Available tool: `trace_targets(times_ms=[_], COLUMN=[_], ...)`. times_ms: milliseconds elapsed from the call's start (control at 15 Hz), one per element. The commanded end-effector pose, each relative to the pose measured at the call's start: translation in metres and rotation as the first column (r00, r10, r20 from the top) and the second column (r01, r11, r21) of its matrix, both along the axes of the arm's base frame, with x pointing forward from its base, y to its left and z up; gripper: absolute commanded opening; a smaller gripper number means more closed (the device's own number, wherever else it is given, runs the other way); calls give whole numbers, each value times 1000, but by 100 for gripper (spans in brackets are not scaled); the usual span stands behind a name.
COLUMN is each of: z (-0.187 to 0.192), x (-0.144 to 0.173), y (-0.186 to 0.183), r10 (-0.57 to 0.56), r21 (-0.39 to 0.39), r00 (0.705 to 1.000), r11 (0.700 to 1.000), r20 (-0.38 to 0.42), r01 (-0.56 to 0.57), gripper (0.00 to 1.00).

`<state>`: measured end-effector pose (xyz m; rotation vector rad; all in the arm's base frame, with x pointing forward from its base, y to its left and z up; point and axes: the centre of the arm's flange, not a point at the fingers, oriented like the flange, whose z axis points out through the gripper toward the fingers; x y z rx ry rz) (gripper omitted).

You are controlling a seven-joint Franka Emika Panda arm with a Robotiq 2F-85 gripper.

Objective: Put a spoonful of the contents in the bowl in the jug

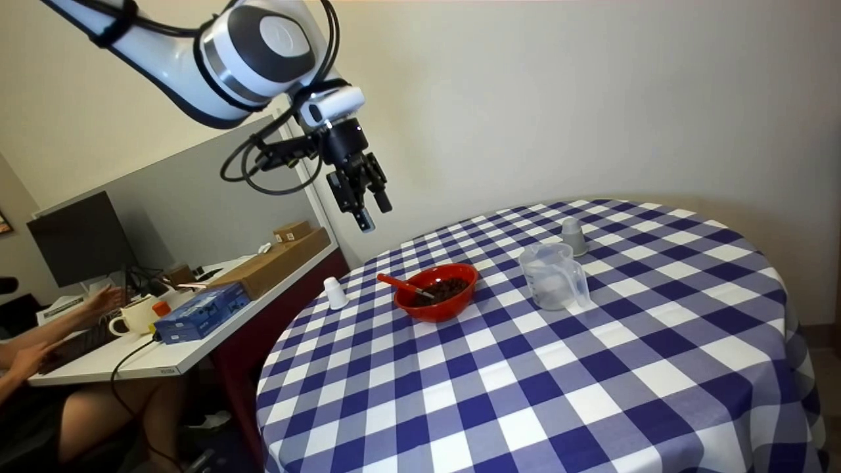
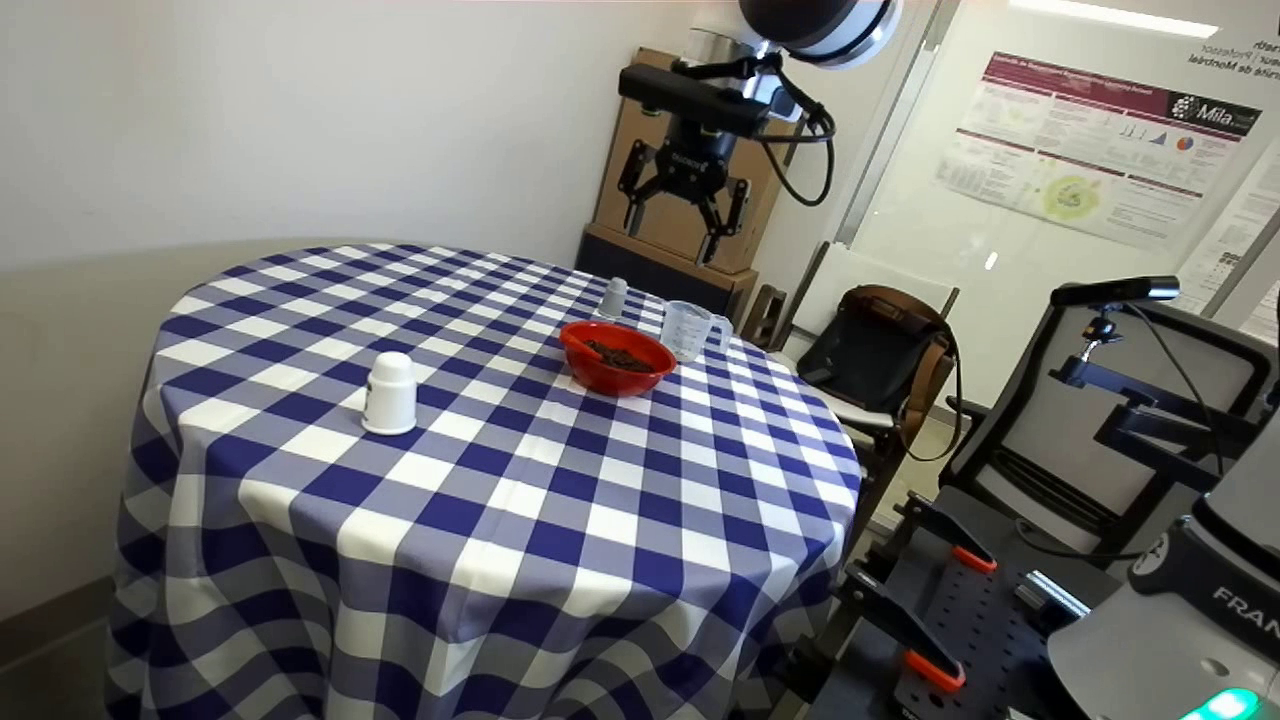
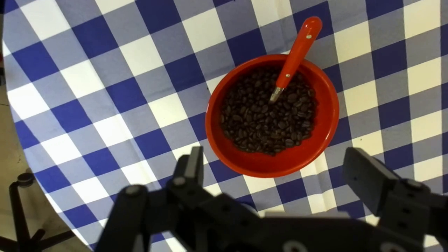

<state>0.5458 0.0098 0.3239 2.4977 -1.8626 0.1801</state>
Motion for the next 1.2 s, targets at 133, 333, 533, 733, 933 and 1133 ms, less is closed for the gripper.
trace_targets(times_ms=[133, 333, 533, 733, 933, 1133], z=[-36, -51, -68, -84, -98, -110], x=[48, 64, 74, 77, 76, 72], y=[22, 34, 44, 53, 62, 73], r10=[5, 17, 18, 18, 19, 24], r21=[-15, -14, -19, -30, -37, -39], r00=[1000, 1000, 1000, 999, 998, 997], r11=[1000, 1000, 1000, 999, 999, 999], r20=[5, -3, -16, -35, -53, -72], r01=[-5, -17, -18, -19, -21, -27], gripper=[100, 100, 100, 100, 100, 100])
